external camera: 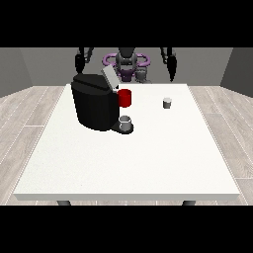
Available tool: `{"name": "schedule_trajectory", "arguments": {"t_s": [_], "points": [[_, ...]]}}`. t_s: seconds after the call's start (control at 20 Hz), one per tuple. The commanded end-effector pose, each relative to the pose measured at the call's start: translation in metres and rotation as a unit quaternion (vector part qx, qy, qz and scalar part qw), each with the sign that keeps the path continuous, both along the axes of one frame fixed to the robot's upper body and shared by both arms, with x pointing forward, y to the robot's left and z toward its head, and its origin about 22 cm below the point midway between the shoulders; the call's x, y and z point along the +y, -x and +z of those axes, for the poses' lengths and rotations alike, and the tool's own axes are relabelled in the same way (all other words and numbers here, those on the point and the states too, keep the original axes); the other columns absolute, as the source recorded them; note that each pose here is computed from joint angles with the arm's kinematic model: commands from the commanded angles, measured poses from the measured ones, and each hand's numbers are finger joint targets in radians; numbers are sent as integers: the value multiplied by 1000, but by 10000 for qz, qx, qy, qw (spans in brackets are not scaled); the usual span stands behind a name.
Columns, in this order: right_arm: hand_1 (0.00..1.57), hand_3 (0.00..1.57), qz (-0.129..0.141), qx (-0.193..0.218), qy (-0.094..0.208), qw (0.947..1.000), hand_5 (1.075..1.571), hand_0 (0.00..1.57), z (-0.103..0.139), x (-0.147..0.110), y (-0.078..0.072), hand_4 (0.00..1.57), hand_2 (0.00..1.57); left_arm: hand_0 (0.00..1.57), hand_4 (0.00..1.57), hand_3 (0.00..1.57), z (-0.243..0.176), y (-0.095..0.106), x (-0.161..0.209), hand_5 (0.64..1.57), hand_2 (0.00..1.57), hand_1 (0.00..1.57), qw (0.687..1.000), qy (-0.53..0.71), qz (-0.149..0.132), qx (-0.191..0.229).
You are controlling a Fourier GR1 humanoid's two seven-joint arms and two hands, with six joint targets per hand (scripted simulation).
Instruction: Insert the coffee pod into the coffee machine and close the lid
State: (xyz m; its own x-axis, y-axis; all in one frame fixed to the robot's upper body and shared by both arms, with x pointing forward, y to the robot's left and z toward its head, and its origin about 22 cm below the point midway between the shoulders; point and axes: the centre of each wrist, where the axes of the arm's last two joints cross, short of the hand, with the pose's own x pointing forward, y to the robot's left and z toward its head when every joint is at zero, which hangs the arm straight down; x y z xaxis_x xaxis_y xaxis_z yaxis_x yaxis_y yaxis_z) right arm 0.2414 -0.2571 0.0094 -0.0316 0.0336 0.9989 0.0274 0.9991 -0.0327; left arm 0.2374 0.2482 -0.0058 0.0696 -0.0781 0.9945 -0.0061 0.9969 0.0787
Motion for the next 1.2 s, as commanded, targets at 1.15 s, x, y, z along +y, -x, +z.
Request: {"name": "schedule_trajectory", "arguments": {"t_s": [1.15], "points": [[0,0,-257,-281,597,9975,1571,0,17,40,-35,0,0,0,0,0,72,-63,111,1571,0,0,9431,-3082,-1231,-214]]}}
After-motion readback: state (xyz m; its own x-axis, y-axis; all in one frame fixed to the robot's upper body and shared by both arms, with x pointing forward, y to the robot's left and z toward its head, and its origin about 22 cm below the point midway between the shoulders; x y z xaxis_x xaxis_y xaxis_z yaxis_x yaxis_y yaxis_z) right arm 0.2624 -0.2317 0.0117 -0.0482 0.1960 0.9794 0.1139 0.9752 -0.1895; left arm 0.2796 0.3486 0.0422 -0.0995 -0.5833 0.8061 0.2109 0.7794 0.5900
